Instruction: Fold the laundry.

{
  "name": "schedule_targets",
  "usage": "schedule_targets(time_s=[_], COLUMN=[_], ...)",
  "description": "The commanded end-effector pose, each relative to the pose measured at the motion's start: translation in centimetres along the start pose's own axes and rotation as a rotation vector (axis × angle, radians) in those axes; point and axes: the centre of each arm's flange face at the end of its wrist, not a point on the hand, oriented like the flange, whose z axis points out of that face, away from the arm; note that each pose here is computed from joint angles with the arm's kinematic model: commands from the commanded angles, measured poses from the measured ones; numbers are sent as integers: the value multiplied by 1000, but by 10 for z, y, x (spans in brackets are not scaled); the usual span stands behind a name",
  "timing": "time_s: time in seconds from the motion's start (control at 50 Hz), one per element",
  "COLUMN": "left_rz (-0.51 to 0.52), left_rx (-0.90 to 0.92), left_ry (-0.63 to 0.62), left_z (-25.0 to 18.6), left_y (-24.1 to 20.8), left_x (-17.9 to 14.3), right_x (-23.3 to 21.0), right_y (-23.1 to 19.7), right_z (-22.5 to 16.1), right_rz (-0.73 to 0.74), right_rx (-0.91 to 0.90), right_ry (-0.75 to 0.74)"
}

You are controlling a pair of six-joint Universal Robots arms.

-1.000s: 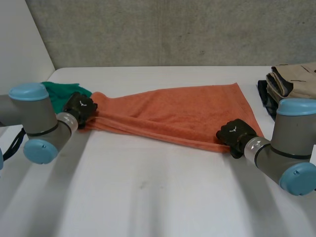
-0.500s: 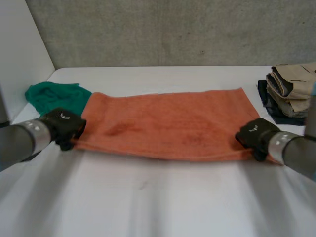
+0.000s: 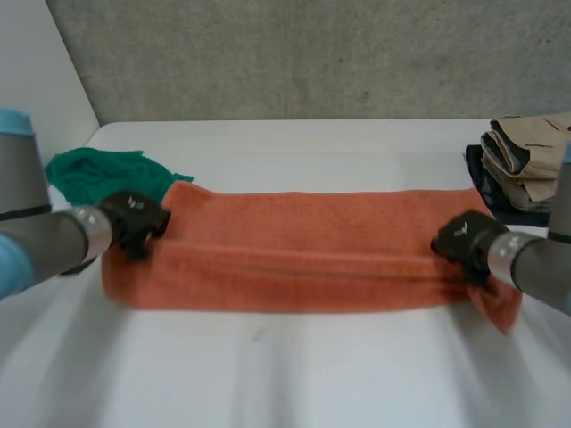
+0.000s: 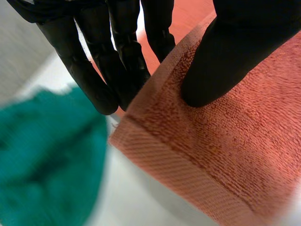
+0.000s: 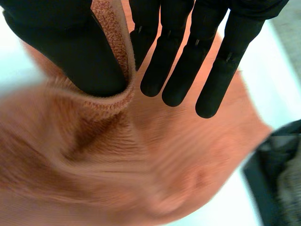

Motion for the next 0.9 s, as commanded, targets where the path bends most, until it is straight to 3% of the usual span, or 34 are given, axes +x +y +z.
schedule_targets(time_s=[0.02,0.04,0.1,0.18,0.26,0.48,0.66,0.78,0.9], left_rz=[34,45,53,-36,-103,-181,-189,-149,-123], left_rx=[318,427,628,997,1117,792,438,315,293], left_ry=[-241,-329,-476,-680,-678,-547,-382,-305,-314], left_z=[30,21,-3,-66,-90,-37,28,46,47], left_y=[-70,-98,-145,-208,-223,-147,-34,14,23], left_x=[-43,-63,-94,-141,-149,-131,-68,-41,-44], right_x=[52,77,115,170,194,157,57,0,-13], right_y=[-38,-59,-92,-148,-177,-155,-73,-24,-9], right_z=[43,43,32,-16,-64,-29,41,74,85], right_rz=[-51,-71,-84,-54,-37,-21,14,7,44], right_rx=[196,280,419,728,947,858,618,456,386], right_ry=[298,419,601,863,956,645,172,20,-17])
